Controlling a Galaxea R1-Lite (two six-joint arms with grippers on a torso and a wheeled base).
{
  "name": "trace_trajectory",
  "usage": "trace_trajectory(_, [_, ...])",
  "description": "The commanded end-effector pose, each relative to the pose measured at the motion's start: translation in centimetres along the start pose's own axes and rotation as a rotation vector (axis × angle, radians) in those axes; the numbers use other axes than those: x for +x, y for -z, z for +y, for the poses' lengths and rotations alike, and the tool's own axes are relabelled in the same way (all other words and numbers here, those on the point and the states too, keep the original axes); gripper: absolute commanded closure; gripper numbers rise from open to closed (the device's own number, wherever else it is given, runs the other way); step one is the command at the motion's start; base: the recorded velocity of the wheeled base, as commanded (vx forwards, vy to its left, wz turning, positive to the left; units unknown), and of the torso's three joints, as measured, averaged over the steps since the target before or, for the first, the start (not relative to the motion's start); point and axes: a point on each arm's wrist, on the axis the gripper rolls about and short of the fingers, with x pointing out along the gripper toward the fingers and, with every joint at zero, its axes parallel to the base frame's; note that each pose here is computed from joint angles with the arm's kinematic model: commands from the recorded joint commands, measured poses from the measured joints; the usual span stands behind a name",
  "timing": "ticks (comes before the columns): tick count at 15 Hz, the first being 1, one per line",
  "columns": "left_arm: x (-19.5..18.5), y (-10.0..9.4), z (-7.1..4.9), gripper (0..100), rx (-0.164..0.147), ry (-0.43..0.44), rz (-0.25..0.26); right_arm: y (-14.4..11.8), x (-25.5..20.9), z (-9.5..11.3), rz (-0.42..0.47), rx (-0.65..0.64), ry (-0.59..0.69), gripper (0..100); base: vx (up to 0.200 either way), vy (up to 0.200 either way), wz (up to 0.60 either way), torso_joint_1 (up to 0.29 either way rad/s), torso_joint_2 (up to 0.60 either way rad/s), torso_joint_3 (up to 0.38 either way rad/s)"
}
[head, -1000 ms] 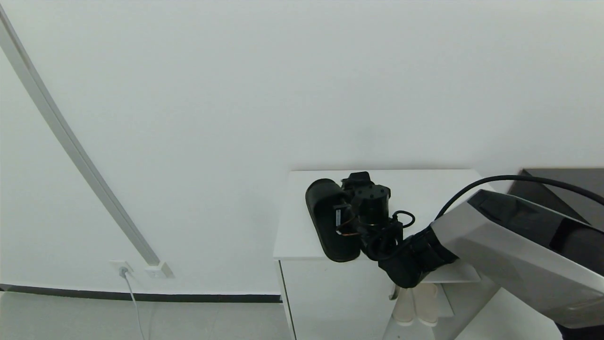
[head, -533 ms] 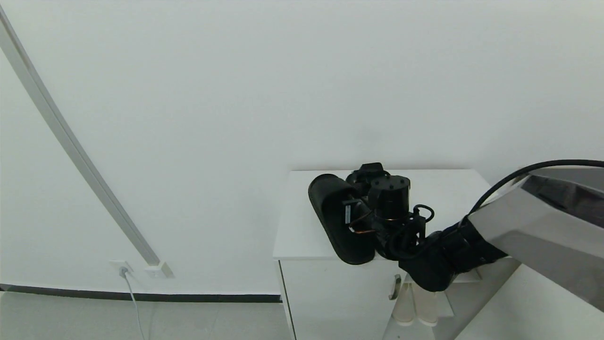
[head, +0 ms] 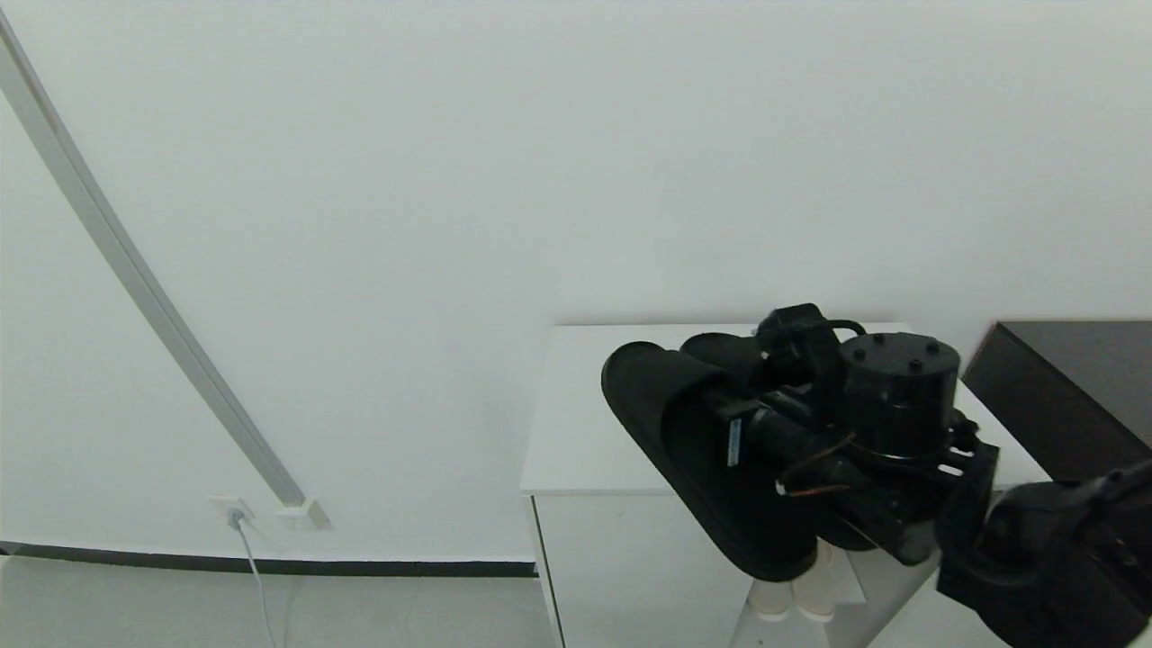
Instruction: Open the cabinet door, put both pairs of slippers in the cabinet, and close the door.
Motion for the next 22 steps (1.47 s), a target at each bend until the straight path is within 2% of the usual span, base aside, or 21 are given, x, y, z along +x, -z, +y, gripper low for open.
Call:
trace_trajectory(1, [0.0, 0.0, 0.0, 100, 0.0, 0.0, 0.001, -0.5, -4.9, -0.2, -0.011, -0.001, -0.069, 100, 0.0, 0.0, 0.0, 0.0, 0.0, 0.0])
trace_trajectory(8, [0.0, 0.0, 0.0, 100, 0.0, 0.002, 0.002, 0.4, -4.8, 0.3, 0.029, -0.017, -0.085, 100, 0.0, 0.0, 0.0, 0.0, 0.0, 0.0])
trace_trajectory(18, [0.0, 0.0, 0.0, 100, -0.001, 0.003, 0.002, 0.7, -4.9, 0.5, 0.038, -0.023, -0.095, 100, -0.2, 0.0, 0.0, 0.002, 0.0, 0.003])
trace_trajectory(22, [0.0, 0.0, 0.0, 100, -0.003, 0.002, 0.002, 0.8, -5.0, 0.7, 0.039, -0.028, -0.099, 100, 0.0, 0.0, 0.0, 0.0, 0.0, 0.0])
